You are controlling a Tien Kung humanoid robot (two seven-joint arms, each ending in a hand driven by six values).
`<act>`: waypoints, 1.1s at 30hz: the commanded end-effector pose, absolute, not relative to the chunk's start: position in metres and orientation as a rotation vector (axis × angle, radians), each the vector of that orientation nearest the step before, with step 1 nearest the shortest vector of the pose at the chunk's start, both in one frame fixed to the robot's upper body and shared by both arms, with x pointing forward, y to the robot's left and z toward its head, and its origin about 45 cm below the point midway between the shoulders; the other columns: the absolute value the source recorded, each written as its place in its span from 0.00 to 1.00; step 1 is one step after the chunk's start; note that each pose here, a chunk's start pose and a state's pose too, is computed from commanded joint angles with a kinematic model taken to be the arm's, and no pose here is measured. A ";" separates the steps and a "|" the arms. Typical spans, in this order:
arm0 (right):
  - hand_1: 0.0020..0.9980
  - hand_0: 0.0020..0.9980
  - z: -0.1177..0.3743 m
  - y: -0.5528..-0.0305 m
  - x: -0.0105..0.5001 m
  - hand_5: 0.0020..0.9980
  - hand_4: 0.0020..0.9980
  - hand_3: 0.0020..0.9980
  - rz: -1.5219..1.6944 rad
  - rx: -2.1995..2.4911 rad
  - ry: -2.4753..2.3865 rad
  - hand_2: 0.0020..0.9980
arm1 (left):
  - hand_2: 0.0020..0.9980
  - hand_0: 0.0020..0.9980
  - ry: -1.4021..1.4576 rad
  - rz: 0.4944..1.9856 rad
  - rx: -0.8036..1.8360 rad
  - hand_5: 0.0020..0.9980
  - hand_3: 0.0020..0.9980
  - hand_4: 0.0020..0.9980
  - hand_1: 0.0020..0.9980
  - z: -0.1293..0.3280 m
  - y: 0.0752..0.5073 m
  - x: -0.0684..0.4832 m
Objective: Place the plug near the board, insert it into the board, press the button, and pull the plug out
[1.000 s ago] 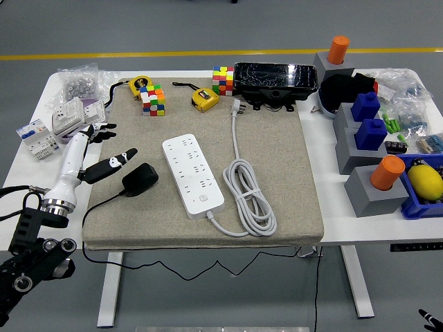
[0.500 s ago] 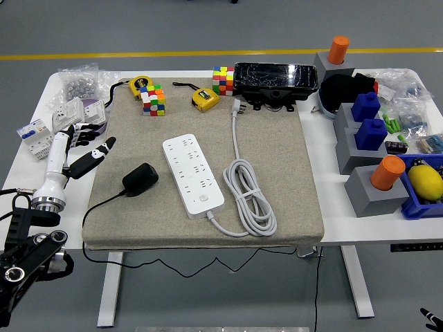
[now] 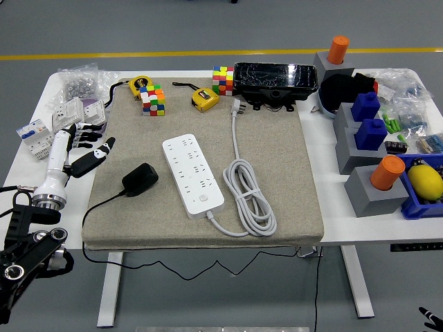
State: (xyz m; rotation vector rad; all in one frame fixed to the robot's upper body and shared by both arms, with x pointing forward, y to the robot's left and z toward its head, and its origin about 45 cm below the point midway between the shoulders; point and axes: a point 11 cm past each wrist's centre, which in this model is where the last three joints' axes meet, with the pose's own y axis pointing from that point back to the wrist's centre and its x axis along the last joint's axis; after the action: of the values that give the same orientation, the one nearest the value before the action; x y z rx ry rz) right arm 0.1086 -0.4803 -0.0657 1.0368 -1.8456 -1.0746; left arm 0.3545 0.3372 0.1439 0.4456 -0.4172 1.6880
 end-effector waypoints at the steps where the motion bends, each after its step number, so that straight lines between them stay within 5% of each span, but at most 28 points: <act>1: 0.66 0.57 -0.066 -0.480 0.109 0.49 0.97 0.60 -1.074 1.037 -1.846 0.68 | 0.55 0.48 -0.416 1.687 0.447 0.39 0.58 0.85 0.57 0.144 0.337 0.354; 33: 0.66 0.57 -0.064 -0.483 0.109 0.49 0.97 0.60 -1.066 1.036 -1.843 0.68 | 0.54 0.47 -0.390 1.660 0.474 0.34 0.58 0.82 0.55 0.145 0.329 0.358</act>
State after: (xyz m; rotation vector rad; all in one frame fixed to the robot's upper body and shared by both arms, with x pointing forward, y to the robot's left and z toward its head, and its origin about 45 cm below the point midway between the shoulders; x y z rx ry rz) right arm 0.1093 -0.4828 -0.0644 1.0358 -1.8432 -1.0660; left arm 0.3578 0.3290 0.1449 0.4741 -0.3899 1.6597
